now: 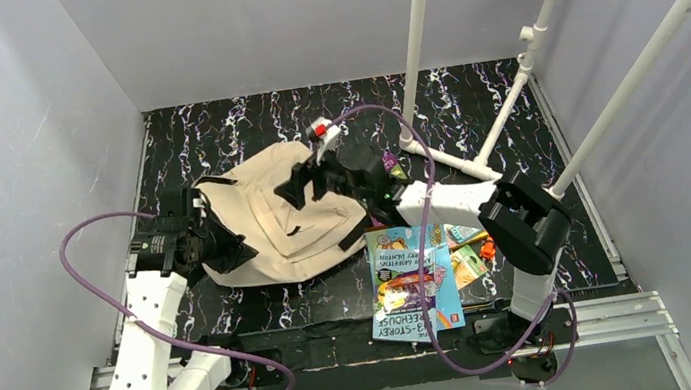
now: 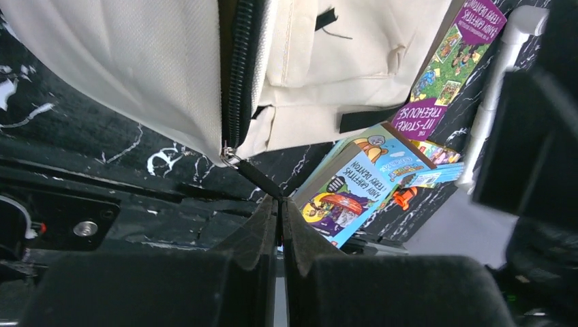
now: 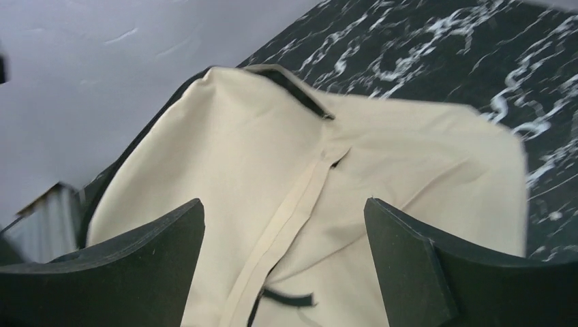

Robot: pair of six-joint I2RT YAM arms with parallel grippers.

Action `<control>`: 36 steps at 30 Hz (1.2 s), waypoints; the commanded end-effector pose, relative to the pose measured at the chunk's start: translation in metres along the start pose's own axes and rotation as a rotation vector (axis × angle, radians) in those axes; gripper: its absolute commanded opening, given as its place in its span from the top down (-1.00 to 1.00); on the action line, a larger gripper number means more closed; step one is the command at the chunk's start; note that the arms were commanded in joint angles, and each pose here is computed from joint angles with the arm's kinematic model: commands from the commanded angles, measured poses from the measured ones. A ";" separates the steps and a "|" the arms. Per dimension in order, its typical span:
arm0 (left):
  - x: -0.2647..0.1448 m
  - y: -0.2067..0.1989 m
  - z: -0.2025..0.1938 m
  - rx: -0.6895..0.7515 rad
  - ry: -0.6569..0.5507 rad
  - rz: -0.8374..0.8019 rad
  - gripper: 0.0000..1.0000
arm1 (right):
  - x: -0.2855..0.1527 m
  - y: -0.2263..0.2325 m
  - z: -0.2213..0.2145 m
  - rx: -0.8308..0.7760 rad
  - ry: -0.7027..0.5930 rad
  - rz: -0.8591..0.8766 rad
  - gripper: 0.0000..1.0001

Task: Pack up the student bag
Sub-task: Unzip the student bag at the center of the board.

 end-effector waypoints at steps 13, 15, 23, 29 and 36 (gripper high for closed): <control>-0.004 0.005 -0.032 -0.204 -0.014 -0.122 1.00 | -0.046 0.111 -0.096 -0.088 -0.127 0.573 -0.76; -0.005 0.002 -0.033 -0.202 0.015 -0.139 1.00 | -0.043 0.117 -0.097 -0.080 -0.187 0.582 -0.65; -0.017 -0.004 -0.029 -0.183 0.002 -0.154 1.00 | -0.035 0.132 -0.105 -0.117 -0.226 0.631 -0.41; -0.014 -0.006 -0.026 -0.167 0.012 -0.154 1.00 | -0.037 0.138 -0.101 -0.111 -0.253 0.633 -0.27; -0.022 -0.005 -0.024 -0.157 -0.017 -0.129 1.00 | -0.031 0.140 -0.100 -0.113 -0.272 0.636 -0.03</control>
Point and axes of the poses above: each gripper's point midway between its finger pads, its own x axis out along the fingers, its own y axis along the line the jaws close on, z = x × y, the point moved 5 cm from there along -x, back along the fingers, and after that the axes turned 15 degrees about x, right-handed, at the moved point
